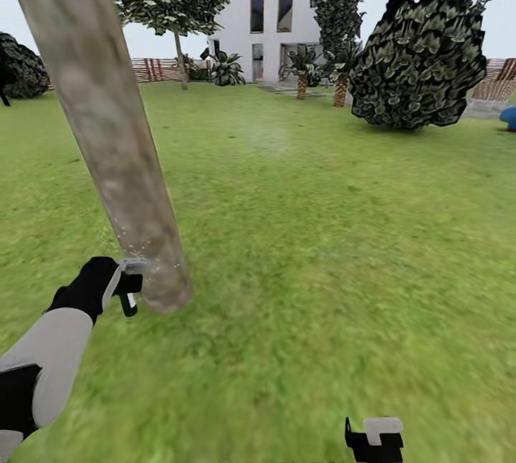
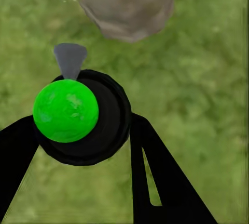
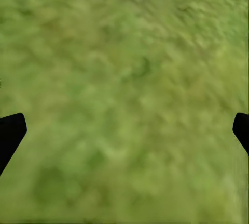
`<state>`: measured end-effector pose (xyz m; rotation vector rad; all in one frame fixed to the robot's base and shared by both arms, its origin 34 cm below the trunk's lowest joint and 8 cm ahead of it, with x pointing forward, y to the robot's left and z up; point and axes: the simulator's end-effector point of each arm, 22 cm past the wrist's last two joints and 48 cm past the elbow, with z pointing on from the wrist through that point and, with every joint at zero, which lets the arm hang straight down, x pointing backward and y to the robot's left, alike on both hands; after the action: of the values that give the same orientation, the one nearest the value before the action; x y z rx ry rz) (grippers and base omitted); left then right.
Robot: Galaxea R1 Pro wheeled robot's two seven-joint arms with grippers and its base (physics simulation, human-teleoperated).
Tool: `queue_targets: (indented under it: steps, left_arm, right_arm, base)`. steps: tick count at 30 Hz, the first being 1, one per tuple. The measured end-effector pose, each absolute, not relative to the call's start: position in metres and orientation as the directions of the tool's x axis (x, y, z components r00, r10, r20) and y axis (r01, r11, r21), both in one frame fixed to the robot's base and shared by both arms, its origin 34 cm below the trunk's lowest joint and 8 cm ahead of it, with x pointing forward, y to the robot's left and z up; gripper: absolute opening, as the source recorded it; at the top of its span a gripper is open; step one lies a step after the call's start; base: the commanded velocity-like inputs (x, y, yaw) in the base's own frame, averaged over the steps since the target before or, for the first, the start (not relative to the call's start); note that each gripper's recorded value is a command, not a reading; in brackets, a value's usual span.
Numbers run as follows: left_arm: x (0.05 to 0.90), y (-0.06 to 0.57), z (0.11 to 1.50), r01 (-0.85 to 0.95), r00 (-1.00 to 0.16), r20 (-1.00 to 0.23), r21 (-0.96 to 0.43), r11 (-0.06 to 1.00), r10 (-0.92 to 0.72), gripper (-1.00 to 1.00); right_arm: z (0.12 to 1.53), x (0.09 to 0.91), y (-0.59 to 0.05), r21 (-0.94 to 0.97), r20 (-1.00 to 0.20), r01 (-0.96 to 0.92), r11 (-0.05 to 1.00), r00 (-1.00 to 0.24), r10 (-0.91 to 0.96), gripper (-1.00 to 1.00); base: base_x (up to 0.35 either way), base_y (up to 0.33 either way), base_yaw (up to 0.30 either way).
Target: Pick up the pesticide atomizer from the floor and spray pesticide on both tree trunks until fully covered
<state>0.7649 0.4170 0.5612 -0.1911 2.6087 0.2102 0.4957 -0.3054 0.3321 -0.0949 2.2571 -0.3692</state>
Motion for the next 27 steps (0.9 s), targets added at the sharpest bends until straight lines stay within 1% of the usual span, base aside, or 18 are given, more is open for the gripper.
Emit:
queue_targets:
  steps: [2,3,4,7,9,15,21,23,27]
  left_arm:
    - [0.774,0.417,0.576,-0.178,-0.842,-0.532,0.112,0.978,-0.092,-1.0]
    - [0.773,0.416,0.578,-0.181,-0.847,-0.522,0.111,0.977,-0.098,-1.0]
    - [0.771,0.414,0.579,-0.182,-0.855,-0.508,0.105,0.978,-0.105,-1.0]
    - [0.78,0.413,0.593,-0.185,-0.851,-0.513,0.099,0.978,-0.109,-1.0]
    - [0.792,0.41,0.622,-0.195,-0.854,-0.504,0.082,0.977,-0.128,-1.0]
    - [0.812,0.424,0.664,-0.211,-0.83,-0.544,0.1,0.972,-0.124,-1.0]
    - [0.814,0.427,0.668,-0.216,-0.827,-0.548,0.108,0.97,-0.123,-1.0]
    - [0.809,0.438,0.666,-0.224,-0.831,-0.543,0.131,0.966,-0.12,-1.0]
    - [0.808,0.439,0.665,-0.227,-0.831,-0.543,0.127,0.965,-0.124,-1.0]
  right_arm:
    - [0.332,0.496,-0.306,-0.295,-0.732,0.054,0.954,-0.655,-0.189,1.0]
    - [0.332,0.496,-0.306,-0.295,-0.732,0.055,0.954,-0.655,-0.188,1.0]
    - [0.332,0.496,-0.306,-0.295,-0.732,0.056,0.954,-0.655,-0.188,1.0]
    - [0.333,0.496,-0.309,-0.299,-0.732,0.057,0.953,-0.654,-0.19,1.0]
    - [0.333,0.496,-0.31,-0.3,-0.731,0.056,0.952,-0.654,-0.192,1.0]
    - [0.333,0.496,-0.309,-0.299,-0.731,0.054,0.953,-0.654,-0.192,1.0]
    - [0.333,0.496,-0.308,-0.297,-0.732,0.054,0.953,-0.654,-0.191,1.0]
    - [0.333,0.496,-0.307,-0.297,-0.732,0.053,0.953,-0.654,-0.191,1.0]
    - [0.333,0.496,-0.307,-0.297,-0.732,0.053,0.954,-0.654,-0.191,1.0]
  base:
    - [-0.015,-0.268,0.224]
    - [-0.003,-0.271,0.07]
    - [-0.002,-0.271,0.036]
    - [0.0,-0.271,0.01]
    - [0.0,-0.271,0.0]
    - [0.0,-0.271,0.017]
    - [0.0,-0.271,0.252]
    - [0.008,-0.271,0.277]
    - [0.176,-0.221,0.26]
